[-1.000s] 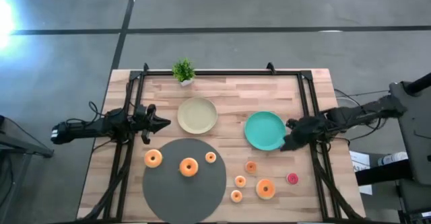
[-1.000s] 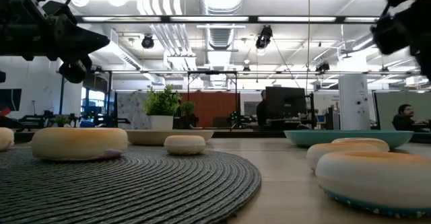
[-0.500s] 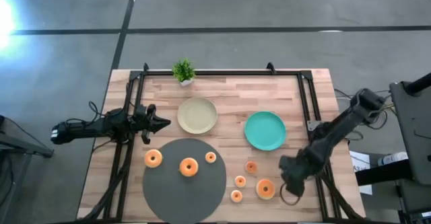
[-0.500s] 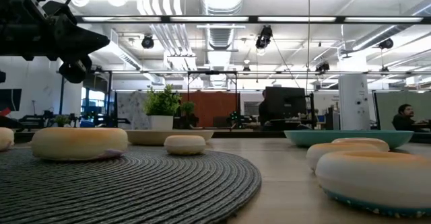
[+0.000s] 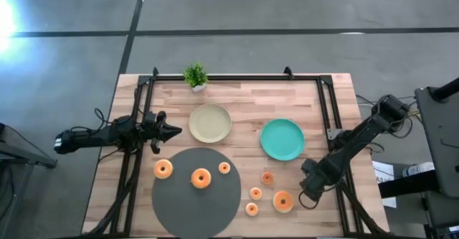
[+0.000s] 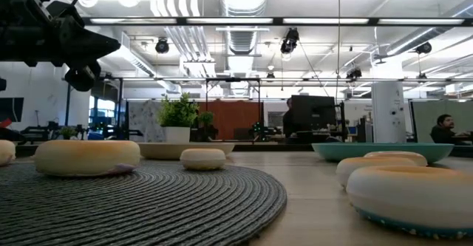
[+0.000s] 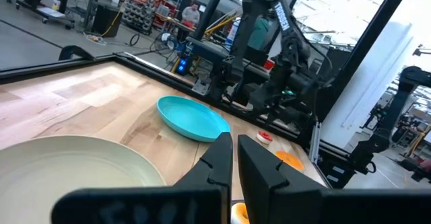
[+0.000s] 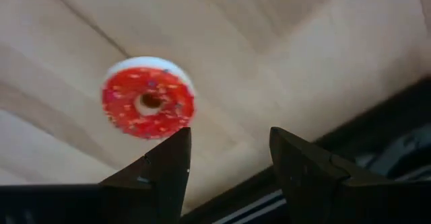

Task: Pick & Place donuts
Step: Put the small red donut on the blue plate

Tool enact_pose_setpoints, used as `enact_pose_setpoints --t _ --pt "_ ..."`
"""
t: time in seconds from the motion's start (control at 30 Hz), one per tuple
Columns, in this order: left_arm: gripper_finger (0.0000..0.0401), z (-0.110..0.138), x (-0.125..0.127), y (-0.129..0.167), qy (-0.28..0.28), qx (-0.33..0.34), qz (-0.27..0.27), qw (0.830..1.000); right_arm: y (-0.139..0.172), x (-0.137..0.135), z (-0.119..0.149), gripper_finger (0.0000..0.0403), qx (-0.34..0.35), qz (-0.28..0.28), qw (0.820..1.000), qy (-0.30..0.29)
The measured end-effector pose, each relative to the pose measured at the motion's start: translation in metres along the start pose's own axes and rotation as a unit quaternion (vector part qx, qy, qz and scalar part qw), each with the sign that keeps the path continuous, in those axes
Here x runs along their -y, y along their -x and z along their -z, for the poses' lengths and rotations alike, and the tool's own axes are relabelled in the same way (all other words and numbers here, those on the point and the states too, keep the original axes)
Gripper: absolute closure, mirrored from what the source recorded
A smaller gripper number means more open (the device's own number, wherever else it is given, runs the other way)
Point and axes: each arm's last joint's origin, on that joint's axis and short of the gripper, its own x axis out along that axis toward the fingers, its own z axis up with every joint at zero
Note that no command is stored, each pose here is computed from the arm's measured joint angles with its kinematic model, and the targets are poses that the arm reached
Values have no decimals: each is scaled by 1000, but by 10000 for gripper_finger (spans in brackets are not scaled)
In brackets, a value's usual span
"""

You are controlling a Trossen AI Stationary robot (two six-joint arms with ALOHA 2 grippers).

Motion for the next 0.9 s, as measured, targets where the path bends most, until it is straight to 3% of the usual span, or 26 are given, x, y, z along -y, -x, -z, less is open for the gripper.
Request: enact_pose_setpoints --t 0.1,0.23,0.43,0.77,0.9 --pt "401 0 0 0 0 0 0 1000 6 2 -2 211 -1 -65 998 -23" --pt "401 0 0 0 0 0 0 1000 6 1 -1 211 10 -110 993 -43" --pt "401 0 0 0 0 0 0 1000 -13 3 -4 211 30 -69 996 -58" --pt "401 0 0 0 0 0 0 1000 -25 -20 -7 213 32 -47 998 27" --pt "401 0 0 0 0 0 0 1000 -22 -22 -6 236 26 -55 997 39"
